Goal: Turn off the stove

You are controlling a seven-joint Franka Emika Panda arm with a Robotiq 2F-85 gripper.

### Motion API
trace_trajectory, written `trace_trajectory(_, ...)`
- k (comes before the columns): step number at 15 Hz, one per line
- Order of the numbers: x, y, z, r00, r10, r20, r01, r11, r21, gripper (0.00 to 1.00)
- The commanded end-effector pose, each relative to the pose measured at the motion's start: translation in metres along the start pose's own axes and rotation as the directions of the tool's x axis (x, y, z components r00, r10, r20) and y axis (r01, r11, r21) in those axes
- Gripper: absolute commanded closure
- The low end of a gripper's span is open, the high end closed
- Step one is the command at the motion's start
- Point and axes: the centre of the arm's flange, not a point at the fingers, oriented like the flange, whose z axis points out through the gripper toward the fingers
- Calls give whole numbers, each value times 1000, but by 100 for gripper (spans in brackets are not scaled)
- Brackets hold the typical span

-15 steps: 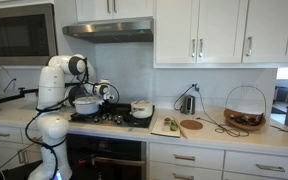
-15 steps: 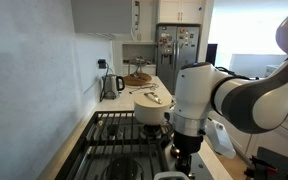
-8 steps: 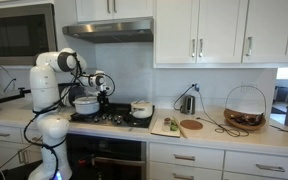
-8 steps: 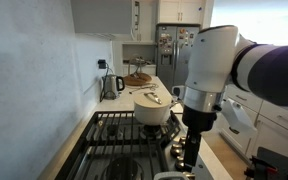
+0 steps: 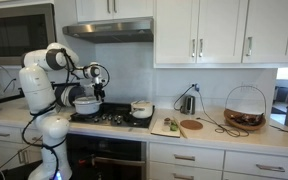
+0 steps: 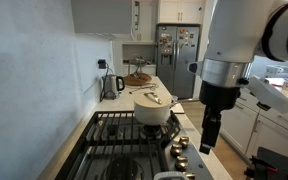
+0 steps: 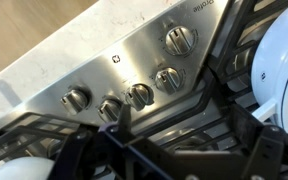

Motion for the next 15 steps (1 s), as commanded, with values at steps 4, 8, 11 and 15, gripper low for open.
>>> trace_trajectory(4,-8,3,-19,999,33,-24,-33,999,-13,0)
trace_trajectory(8,-9,2,-20,999,32,-25,-33,999,-13,0)
trace_trajectory(11,-9,2,-18,999,32,-21,-32,999,-14,0)
trace_trajectory(15,-9,2,-18,999,32,-21,-32,999,-14,0)
